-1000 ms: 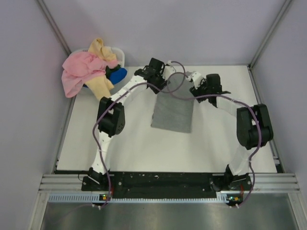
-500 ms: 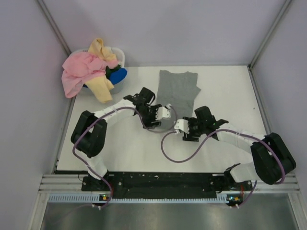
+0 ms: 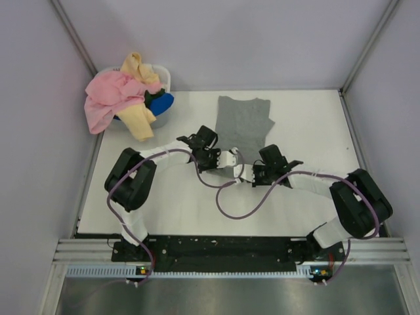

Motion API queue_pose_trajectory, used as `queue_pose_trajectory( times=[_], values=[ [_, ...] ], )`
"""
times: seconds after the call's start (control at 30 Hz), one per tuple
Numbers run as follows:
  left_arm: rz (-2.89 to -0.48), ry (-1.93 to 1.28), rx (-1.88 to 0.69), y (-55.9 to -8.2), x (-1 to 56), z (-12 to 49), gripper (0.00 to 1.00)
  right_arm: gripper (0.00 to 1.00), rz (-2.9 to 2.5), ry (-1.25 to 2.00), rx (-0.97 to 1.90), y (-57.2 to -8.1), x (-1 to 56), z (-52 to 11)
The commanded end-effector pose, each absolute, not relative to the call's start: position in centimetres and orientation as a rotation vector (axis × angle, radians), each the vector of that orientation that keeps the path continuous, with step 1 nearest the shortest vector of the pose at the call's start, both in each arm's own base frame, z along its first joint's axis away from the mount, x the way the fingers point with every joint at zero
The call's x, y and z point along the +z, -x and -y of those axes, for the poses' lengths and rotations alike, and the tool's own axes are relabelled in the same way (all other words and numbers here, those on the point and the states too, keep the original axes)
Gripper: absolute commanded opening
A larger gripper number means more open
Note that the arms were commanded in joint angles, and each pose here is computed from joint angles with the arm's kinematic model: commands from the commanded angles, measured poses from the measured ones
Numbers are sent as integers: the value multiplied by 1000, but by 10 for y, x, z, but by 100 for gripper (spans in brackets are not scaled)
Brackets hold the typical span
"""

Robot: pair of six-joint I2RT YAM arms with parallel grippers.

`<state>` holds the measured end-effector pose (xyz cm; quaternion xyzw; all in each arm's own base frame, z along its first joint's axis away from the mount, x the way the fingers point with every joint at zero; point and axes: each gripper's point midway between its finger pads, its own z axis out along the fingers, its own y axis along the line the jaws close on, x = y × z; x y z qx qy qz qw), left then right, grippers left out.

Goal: Fold and stack the t-shirts
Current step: Grab one side of the 2/3 rectangular tshirt with both arms

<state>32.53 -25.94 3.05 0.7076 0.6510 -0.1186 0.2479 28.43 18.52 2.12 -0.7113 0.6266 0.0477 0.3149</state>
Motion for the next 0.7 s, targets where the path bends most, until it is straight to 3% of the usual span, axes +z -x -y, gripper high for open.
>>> queue_pose_trajectory(
  times=[0.0,0.2,0.47,0.67],
  values=[
    [-1804,-1996,-340,-300,36,256,0,0,-1725,1854,108,-278,34,-181],
    [-1872,-1990,-508,-244,79,237,0,0,-1630,1969,179,-213,79,-185],
    [-1960,-2172,-806,-118,132,195,0,0,-1637,2155,297,-104,134,-158],
    [-1990,-1962,-745,-136,187,212,0,0,-1600,2062,349,-98,176,-169]
  ],
)
